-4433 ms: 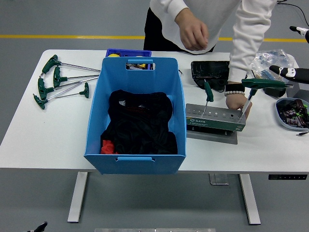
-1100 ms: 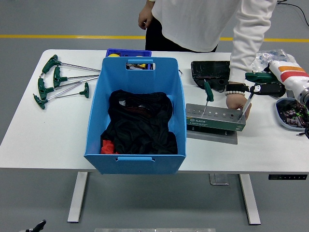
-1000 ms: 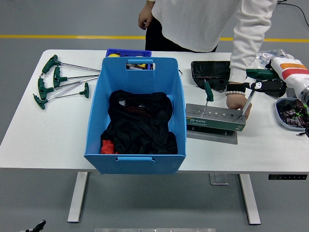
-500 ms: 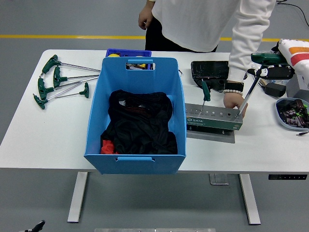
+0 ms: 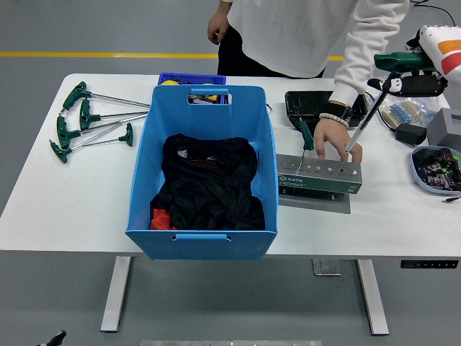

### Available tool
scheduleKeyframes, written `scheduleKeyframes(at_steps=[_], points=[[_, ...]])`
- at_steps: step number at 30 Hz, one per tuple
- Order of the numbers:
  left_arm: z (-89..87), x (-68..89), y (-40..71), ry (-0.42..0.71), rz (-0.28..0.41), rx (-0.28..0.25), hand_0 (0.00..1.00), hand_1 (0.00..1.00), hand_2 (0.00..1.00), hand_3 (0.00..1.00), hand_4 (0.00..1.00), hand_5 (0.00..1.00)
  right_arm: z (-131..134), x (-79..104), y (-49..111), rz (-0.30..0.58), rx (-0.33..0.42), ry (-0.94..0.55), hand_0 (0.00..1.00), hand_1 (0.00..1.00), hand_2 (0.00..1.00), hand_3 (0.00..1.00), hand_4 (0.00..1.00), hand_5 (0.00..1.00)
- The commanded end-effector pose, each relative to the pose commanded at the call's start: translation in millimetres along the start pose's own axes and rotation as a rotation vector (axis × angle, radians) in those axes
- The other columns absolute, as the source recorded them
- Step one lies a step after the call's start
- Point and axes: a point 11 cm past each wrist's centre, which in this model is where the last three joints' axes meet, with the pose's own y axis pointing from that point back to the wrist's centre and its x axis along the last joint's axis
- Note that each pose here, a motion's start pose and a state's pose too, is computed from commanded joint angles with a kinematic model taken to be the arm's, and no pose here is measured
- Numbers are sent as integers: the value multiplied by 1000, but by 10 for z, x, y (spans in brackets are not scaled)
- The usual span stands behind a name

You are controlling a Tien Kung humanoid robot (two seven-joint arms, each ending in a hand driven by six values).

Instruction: Lift tool from toolbox,place it in box,lift tool from toolbox,place it in box

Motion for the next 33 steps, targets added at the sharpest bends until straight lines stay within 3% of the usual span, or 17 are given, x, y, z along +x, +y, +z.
scheduleKeyframes(at_steps=[10,19,26,27,32,33], points=[[-32,21,-2,-6,3,6,742,761,777,668,653,562,-633,230,-1,53,174,-44,2,2,2,2,998,624],[-16,25,-4,-12,2,2,743,761,777,666,653,562,-1286,202,-51,42,349,-86,2,2,2,2,998,623],[-18,22,-3,-6,3,1,742,761,776,666,653,562,-1738,-91,-46,-39,454,-127,2,2,2,2,998,624],[-17,26,-3,-4,5,1,741,759,776,666,653,563,-1794,-168,-46,-57,466,-127,2,2,26,47,998,624],[-12,33,-3,-2,11,-2,741,759,776,666,653,563,-1991,-609,-42,-176,500,-72,2,2,26,47,998,624],[-9,34,-3,-4,11,-3,740,755,772,663,652,561,-2012,-686,-38,-199,503,-57,3,14,89,122,998,623]])
